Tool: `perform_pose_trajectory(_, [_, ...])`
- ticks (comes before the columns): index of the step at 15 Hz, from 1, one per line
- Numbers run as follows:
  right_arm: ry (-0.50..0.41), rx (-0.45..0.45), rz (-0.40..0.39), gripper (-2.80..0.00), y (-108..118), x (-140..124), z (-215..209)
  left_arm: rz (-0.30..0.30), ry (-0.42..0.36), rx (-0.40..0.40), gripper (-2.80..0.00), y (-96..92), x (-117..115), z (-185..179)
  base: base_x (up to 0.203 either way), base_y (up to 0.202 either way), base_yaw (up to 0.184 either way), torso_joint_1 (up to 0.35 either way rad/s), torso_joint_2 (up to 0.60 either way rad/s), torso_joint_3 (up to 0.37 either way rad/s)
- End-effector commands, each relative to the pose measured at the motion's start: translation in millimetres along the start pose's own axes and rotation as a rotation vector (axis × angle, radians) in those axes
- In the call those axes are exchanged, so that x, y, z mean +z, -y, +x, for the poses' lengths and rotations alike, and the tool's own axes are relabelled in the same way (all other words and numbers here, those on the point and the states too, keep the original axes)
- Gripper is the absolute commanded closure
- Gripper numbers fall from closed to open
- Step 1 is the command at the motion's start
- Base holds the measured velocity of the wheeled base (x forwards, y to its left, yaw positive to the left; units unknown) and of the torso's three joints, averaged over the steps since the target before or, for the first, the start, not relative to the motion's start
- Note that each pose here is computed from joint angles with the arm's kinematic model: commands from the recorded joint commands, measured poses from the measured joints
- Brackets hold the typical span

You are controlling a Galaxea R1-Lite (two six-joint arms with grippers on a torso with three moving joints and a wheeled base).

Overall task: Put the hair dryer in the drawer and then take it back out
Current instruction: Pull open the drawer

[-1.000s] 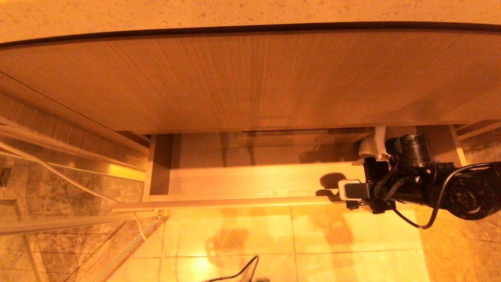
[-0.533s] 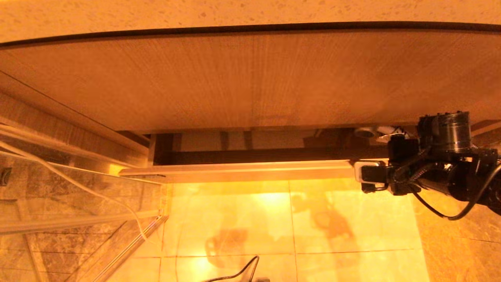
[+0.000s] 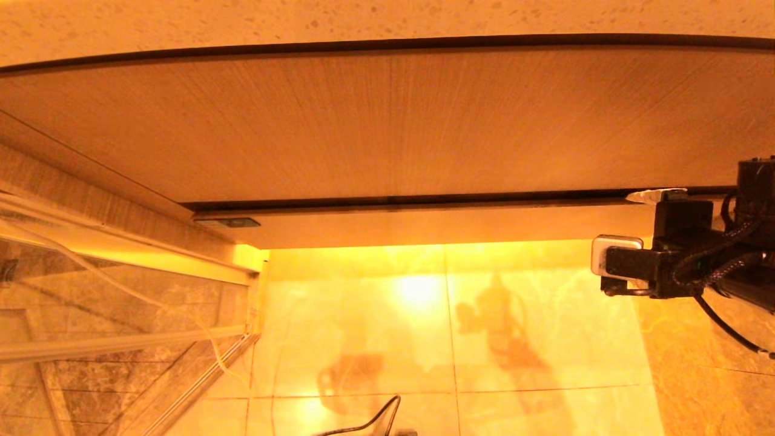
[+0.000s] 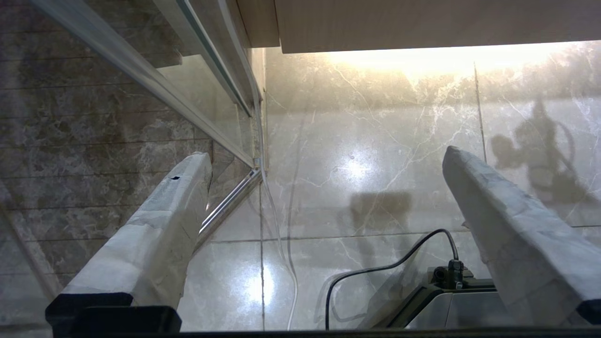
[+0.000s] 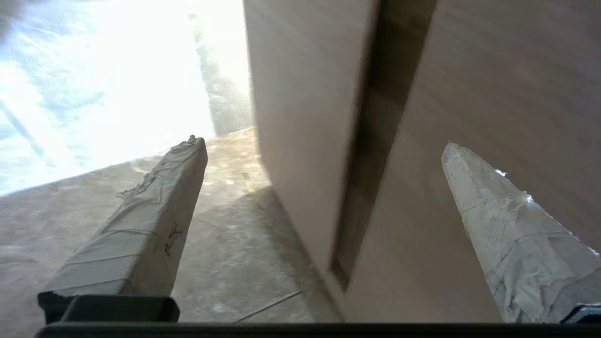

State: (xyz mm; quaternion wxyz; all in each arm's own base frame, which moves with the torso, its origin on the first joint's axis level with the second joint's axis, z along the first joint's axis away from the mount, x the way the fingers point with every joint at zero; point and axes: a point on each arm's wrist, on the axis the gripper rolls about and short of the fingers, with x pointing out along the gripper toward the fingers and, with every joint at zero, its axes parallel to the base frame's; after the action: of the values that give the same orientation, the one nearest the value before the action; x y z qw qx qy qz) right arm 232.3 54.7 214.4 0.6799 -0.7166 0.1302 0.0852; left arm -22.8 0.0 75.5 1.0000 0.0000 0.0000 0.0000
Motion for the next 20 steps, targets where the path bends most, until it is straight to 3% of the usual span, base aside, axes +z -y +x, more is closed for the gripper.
perform_pose_trajectory(1, [-0.003, 0.007, 0.014, -2.8, -2, -1, 0, 0.0, 0.0, 0.0, -2.8, 0.0, 0, 0, 0.0, 0.0, 0.0, 0.0, 0.0, 0.0])
perform_pose_trajectory(6, [0.014, 0.038, 0.028, -2.8, -14, 2, 7, 0.0, 0.0, 0.0, -2.8, 0.0, 0, 0, 0.0, 0.0, 0.0, 0.0, 0.0, 0.0])
perform_pose_trajectory(12, [0.202, 0.044, 0.035, -2.8, -46, 14, 34, 0.0, 0.0, 0.0, -2.8, 0.0, 0, 0, 0.0, 0.0, 0.0, 0.0, 0.0, 0.0])
perform_pose_trajectory(18, [0.252, 0.035, 0.047, -2.8, -50, 30, 71, 0.0, 0.0, 0.0, -2.8, 0.0, 0, 0, 0.0, 0.0, 0.0, 0.0, 0.0, 0.0])
perform_pose_trajectory(20, [0.329, 0.039, 0.083, -2.8, -50, 35, 83, 0.0, 0.0, 0.0, -2.8, 0.0, 0, 0, 0.0, 0.0, 0.0, 0.0, 0.0, 0.0])
